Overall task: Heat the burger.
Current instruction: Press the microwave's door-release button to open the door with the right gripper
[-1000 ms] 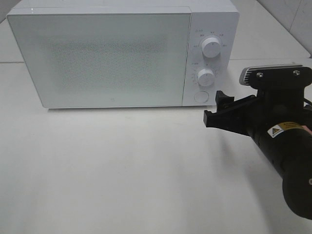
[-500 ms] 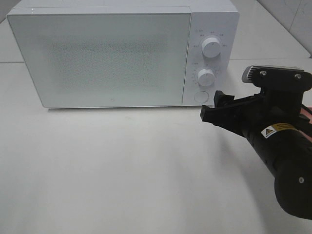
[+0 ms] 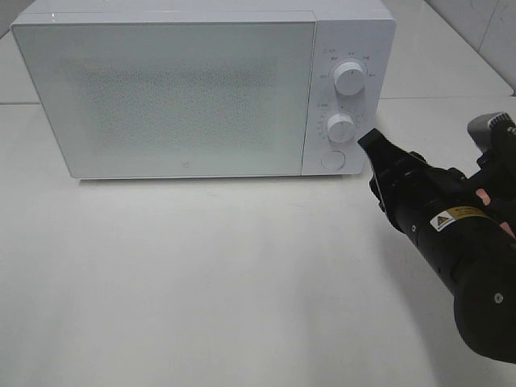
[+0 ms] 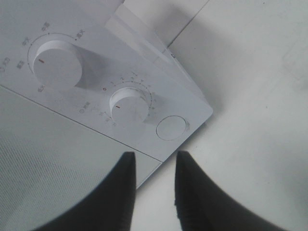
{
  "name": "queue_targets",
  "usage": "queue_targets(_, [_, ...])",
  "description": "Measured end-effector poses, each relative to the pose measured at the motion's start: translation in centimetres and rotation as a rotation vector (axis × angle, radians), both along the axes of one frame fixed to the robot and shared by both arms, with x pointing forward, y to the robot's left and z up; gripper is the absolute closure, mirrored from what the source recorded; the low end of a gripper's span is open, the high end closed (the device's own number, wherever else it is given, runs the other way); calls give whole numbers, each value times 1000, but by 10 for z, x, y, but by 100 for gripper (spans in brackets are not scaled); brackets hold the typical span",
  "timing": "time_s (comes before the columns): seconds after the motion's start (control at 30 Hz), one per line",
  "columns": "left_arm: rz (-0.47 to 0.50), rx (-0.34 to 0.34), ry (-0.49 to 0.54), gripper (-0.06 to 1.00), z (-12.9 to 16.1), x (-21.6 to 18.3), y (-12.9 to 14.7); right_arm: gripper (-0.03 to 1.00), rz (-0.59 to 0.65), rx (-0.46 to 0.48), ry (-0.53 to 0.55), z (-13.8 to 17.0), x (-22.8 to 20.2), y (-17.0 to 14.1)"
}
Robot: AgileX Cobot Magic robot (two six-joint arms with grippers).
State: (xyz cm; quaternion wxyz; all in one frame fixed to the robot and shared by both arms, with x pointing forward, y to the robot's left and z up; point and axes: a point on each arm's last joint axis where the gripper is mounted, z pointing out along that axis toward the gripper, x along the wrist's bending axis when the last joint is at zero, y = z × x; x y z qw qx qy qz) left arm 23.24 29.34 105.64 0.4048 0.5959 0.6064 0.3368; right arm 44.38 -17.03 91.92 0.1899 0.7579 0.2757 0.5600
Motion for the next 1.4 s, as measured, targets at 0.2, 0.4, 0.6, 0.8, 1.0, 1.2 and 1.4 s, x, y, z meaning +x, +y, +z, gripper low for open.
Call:
queue_targets(0.2, [0, 0, 0, -4, 0, 0, 0, 94, -77, 251, 18, -1, 0, 0])
queue_targets(0.4, [0, 0, 0, -4, 0, 0, 0, 94, -125, 394, 36, -2, -1, 1])
queue_targets(0.6, [0, 0, 0, -4, 0, 0, 0, 94, -161, 457, 56, -11, 0, 1])
queue_targets(0.8, [0, 0, 0, -4, 0, 0, 0, 94, -199, 535, 69, -20, 10, 11])
queue_targets(1.0, [0, 0, 0, -4, 0, 0, 0, 94, -196, 569, 54, -23, 27, 30])
queue_targets(1.2, [0, 0, 0, -4, 0, 0, 0, 94, -227, 576, 97, -33, 41, 33])
queue_targets(1.4, [0, 0, 0, -4, 0, 0, 0, 94, -231, 579, 106, -36, 53, 34])
